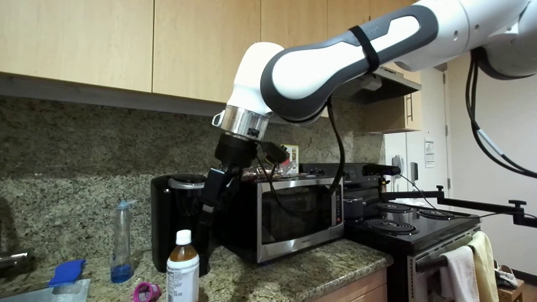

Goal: Place the white bottle on top of the microwave

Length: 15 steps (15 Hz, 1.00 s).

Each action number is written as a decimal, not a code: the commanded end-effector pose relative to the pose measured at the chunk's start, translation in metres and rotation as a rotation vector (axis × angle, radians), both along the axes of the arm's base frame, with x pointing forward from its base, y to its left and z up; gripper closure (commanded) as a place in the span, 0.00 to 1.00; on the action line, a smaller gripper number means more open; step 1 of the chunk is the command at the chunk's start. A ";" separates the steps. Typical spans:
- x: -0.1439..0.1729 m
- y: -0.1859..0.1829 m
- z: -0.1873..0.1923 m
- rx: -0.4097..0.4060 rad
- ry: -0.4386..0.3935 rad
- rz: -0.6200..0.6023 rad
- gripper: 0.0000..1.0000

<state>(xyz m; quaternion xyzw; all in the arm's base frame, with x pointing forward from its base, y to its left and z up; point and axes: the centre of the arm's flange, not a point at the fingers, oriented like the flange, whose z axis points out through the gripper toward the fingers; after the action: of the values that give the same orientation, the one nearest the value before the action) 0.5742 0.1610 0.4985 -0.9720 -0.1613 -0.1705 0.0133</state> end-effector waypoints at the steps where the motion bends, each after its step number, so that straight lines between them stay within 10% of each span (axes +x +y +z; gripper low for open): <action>1: 0.035 0.013 -0.004 -0.003 0.009 0.014 0.00; 15: 0.112 0.012 -0.033 -0.094 0.010 -0.024 0.00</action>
<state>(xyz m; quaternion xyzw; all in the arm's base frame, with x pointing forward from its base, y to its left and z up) 0.6716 0.1734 0.4646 -0.9708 -0.1720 -0.1657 -0.0208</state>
